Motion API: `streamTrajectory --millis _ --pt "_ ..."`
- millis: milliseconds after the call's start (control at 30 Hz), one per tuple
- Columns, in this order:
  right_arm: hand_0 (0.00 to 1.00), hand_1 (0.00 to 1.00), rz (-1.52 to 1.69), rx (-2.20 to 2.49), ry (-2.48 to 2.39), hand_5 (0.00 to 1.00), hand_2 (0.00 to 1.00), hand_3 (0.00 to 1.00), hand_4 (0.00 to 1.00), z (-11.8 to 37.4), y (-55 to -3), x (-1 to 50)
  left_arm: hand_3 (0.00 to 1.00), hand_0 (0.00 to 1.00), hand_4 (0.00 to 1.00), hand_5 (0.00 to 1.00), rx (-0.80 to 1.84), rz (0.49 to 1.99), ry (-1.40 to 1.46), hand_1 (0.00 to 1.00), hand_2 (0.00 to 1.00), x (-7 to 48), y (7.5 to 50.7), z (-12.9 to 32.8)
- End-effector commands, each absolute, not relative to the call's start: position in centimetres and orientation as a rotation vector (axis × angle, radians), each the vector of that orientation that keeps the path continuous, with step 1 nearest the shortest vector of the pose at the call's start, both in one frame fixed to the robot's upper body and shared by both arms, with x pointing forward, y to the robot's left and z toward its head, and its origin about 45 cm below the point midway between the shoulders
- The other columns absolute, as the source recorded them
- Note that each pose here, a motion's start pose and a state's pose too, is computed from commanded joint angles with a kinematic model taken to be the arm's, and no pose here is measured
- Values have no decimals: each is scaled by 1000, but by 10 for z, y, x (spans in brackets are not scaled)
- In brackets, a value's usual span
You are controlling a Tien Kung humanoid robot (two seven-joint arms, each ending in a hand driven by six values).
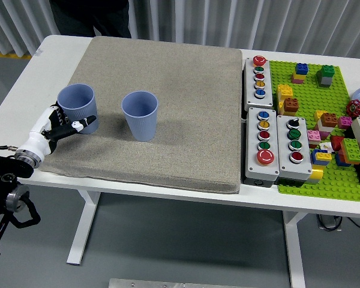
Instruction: Pick cup pour cup place
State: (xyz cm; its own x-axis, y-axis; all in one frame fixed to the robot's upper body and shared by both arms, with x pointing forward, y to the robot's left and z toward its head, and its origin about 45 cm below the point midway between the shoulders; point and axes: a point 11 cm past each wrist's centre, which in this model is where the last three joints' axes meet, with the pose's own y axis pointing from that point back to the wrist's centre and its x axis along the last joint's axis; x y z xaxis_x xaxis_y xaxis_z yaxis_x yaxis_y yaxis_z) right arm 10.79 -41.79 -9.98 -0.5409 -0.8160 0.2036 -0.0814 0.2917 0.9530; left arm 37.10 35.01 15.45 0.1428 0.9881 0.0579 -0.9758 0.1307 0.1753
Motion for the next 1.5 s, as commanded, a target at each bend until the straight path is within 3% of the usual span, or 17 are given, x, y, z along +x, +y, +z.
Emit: streamTrajectory --millis 533,567,733,767,1333,1367,1500 --pt "721 686 -1303 810 -1853 311 734 698 316 -99 -418 112 998 998 930 201 170 1452 89 998 998 381 346 155" --pt "721 686 -1303 810 -1854 310 734 698 317 -99 -418 112 998 993 924 202 173 1458 86 939 998 381 347 155" --pt "721 686 -1302 811 -1853 310 734 698 317 -99 -418 112 998 993 924 202 203 1462 73 939 998 381 346 153" --pt "721 686 -1302 811 -1853 313 734 698 316 -99 -418 112 998 962 920 202 208 1460 71 903 998 381 345 153" --pt "721 686 -1301 813 -1854 312 734 698 317 -98 -418 113 974 915 913 201 214 1473 64 855 952 381 340 151" --pt "721 686 -1301 813 -1854 313 734 698 317 -98 -418 113 768 809 908 202 214 1474 63 731 776 381 340 151" --pt "721 686 -1301 813 -1850 313 734 698 317 -99 -418 112 768 809 908 202 245 1535 26 731 776 382 338 147"
